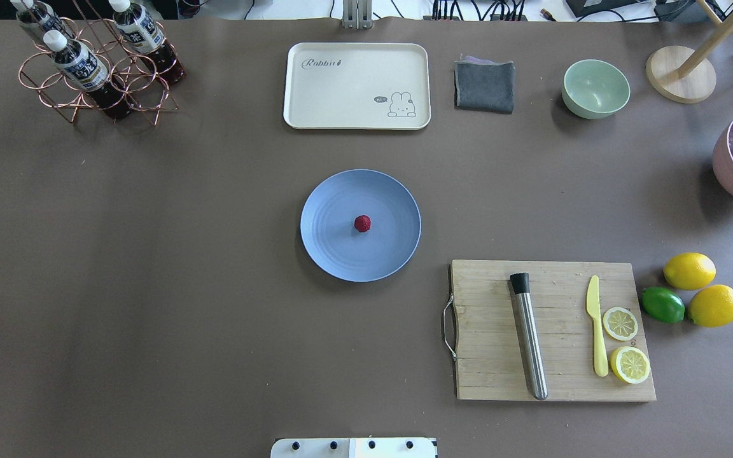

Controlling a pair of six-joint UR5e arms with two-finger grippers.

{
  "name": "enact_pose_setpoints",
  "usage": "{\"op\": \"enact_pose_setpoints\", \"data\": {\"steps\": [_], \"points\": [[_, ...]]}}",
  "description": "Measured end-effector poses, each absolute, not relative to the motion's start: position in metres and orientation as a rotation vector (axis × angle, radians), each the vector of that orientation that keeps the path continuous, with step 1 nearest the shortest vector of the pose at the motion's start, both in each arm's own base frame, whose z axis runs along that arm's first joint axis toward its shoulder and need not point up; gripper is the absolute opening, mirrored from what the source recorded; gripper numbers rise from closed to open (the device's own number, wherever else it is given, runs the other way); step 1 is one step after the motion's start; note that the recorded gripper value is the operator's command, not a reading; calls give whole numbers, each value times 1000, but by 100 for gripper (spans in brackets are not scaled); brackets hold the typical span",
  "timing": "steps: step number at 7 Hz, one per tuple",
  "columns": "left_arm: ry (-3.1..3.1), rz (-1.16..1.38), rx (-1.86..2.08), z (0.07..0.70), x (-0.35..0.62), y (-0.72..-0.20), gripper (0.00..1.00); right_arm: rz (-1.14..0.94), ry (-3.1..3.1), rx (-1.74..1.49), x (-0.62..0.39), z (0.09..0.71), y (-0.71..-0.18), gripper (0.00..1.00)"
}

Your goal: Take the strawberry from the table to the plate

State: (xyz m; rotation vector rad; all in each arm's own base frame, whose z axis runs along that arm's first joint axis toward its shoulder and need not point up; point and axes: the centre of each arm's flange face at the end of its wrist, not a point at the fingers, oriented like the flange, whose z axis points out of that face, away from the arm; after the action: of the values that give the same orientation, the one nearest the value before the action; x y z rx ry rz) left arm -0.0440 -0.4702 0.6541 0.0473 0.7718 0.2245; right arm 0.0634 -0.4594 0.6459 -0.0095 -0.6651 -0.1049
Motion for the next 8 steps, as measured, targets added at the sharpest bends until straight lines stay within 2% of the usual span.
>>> {"op": "enact_pose_setpoints", "data": {"steps": [8], "points": [[775, 220, 39, 659, -44, -469, 98, -72, -670, -42, 74, 667, -447, 100]]}}
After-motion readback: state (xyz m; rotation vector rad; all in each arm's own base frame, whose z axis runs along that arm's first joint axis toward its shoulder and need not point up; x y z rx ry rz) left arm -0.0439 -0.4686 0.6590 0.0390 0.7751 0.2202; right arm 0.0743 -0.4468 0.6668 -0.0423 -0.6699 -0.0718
